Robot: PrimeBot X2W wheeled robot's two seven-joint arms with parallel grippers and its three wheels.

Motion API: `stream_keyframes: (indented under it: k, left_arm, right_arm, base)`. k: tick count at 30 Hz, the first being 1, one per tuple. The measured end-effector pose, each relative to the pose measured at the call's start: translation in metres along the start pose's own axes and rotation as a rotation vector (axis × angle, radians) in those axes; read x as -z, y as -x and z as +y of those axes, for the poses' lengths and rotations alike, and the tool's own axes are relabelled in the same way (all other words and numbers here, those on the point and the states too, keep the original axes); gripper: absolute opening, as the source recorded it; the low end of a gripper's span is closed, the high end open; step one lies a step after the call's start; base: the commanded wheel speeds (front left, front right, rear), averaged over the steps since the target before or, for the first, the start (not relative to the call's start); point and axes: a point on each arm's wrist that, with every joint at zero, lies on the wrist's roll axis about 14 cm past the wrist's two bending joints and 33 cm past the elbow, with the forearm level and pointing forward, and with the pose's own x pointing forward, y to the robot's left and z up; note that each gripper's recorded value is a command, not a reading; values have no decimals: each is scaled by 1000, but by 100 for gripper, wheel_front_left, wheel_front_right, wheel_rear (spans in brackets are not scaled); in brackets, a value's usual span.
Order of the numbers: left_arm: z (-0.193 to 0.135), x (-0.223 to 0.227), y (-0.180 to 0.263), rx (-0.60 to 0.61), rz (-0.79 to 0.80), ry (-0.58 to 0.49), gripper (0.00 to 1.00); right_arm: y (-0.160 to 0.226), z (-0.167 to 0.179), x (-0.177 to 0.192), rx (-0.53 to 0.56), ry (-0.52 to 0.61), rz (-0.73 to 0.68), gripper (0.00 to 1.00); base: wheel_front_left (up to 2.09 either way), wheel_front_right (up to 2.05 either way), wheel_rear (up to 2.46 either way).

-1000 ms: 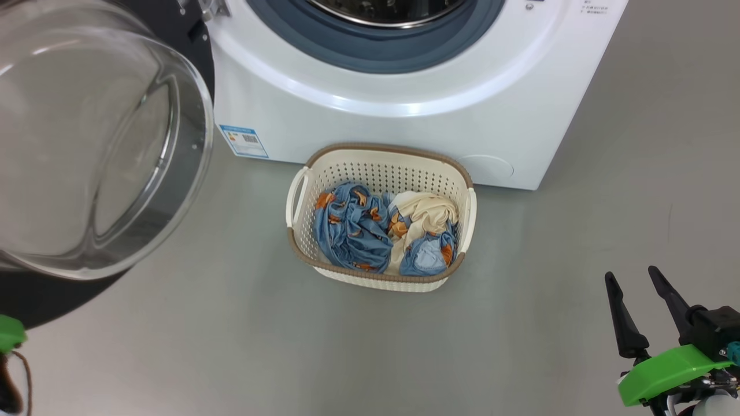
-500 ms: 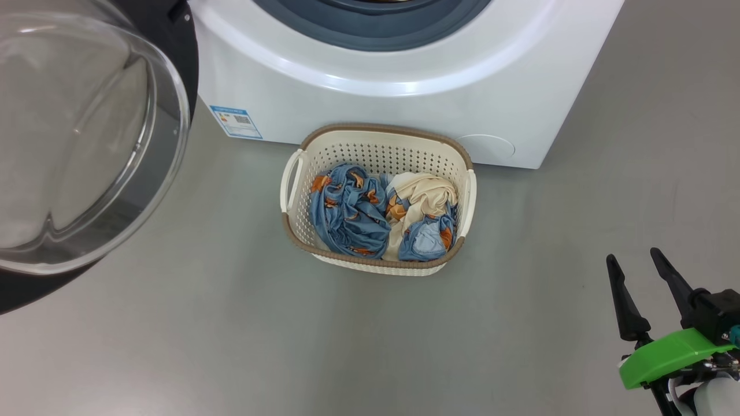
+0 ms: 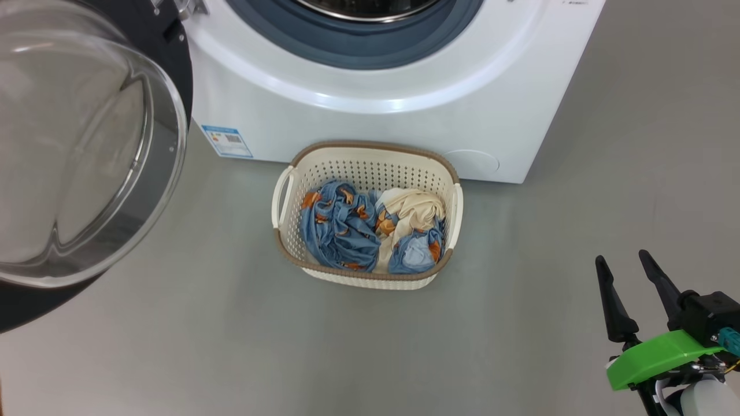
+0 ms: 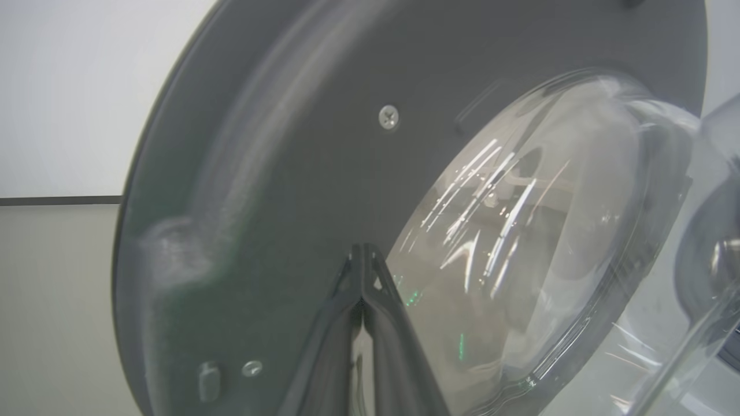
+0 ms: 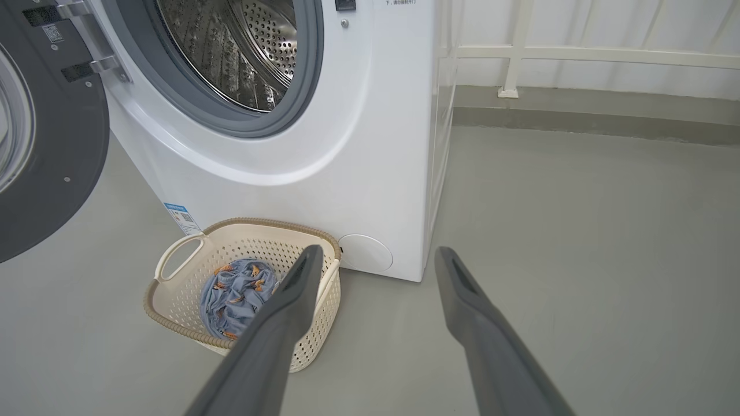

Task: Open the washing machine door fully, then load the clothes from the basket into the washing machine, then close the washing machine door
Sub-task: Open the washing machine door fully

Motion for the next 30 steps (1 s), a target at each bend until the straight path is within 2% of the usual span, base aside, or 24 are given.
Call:
stream_keyframes:
  k: [8,18,30]
  left_arm:
    - [-34,-27,20,130,-103,5,0]
    - [-112,-58,67,389,-216,36,0]
    - [-162,-40,117,595,-146,61,0]
  right_arm:
    - [9,5,-20,10,-19,-55,100]
    - [42,2,-48,51,-28,-138,100]
    - [93,-12,-77,126,-18,-231,100]
  base:
    - [0,0,0]
    - [0,0,0]
    - [0,0,0]
